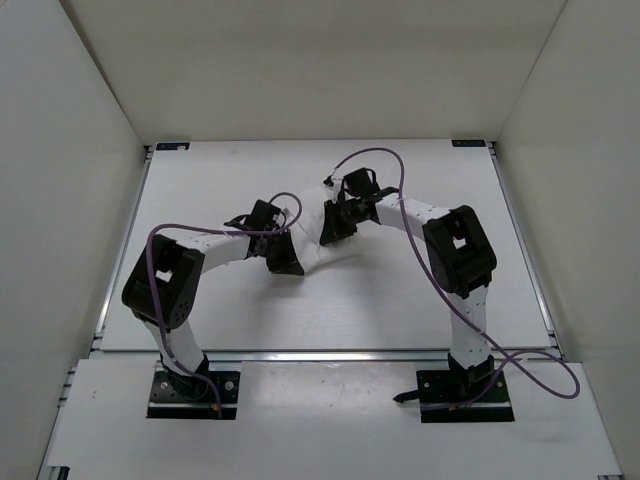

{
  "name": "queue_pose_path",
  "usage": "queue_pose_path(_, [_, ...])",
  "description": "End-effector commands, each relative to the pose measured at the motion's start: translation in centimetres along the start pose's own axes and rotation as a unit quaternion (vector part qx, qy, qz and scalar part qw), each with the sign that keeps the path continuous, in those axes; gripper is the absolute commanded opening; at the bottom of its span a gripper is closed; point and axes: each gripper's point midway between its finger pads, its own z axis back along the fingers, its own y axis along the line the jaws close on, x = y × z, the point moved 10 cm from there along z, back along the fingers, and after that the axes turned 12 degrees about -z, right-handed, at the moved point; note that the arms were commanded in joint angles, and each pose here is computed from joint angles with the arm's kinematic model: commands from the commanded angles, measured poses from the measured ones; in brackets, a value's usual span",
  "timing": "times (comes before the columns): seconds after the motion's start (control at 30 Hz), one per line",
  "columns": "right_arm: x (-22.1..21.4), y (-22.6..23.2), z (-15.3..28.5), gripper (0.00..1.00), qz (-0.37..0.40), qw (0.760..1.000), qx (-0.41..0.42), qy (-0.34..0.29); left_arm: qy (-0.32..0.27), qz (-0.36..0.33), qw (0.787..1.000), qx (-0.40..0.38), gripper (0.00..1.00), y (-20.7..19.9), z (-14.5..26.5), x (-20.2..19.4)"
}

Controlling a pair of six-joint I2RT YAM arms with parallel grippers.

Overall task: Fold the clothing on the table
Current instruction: Fold the skirt

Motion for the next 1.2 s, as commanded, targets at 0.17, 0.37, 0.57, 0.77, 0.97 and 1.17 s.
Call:
queue_pose_path(0.17, [5.2,1.2,7.4,0.0,-0.018,0.996,0.009,-0.092,-0.031,-0.013,0.999,0.013,0.14,1.0,1.0,2.4])
queue_pose_path(0.37, [5.3,5.6,17.3,0.7,0.038,0.981,0.037,-0.186,-0.087,-0.064,0.994,0.008,0.54,-0.9,7.3,5.8])
queue_pose_path(0.57, [2.8,2.8,21.7,0.88,0.0,0.964,-0.104,-0.244,-0.134,-0.137,0.968,0.163,0.86,-0.6,12.2,6.7])
queue_pose_path(0.77, [0.2,-2.5,20.5,0.99,-0.073,0.966,-0.194,-0.154,-0.111,-0.164,0.942,0.272,0.99,0.4,14.1,5.5])
queue_pose_path(0.97, [-0.6,-3.6,18.5,0.99,-0.055,0.969,-0.22,-0.097,-0.116,-0.148,0.943,0.274,0.99,1.3,15.1,3.5])
queue_pose_path(1.17, [0.2,-2.5,17.9,0.99,-0.017,0.965,-0.226,-0.135,-0.119,-0.147,0.941,0.282,0.99,1.7,15.7,2.1])
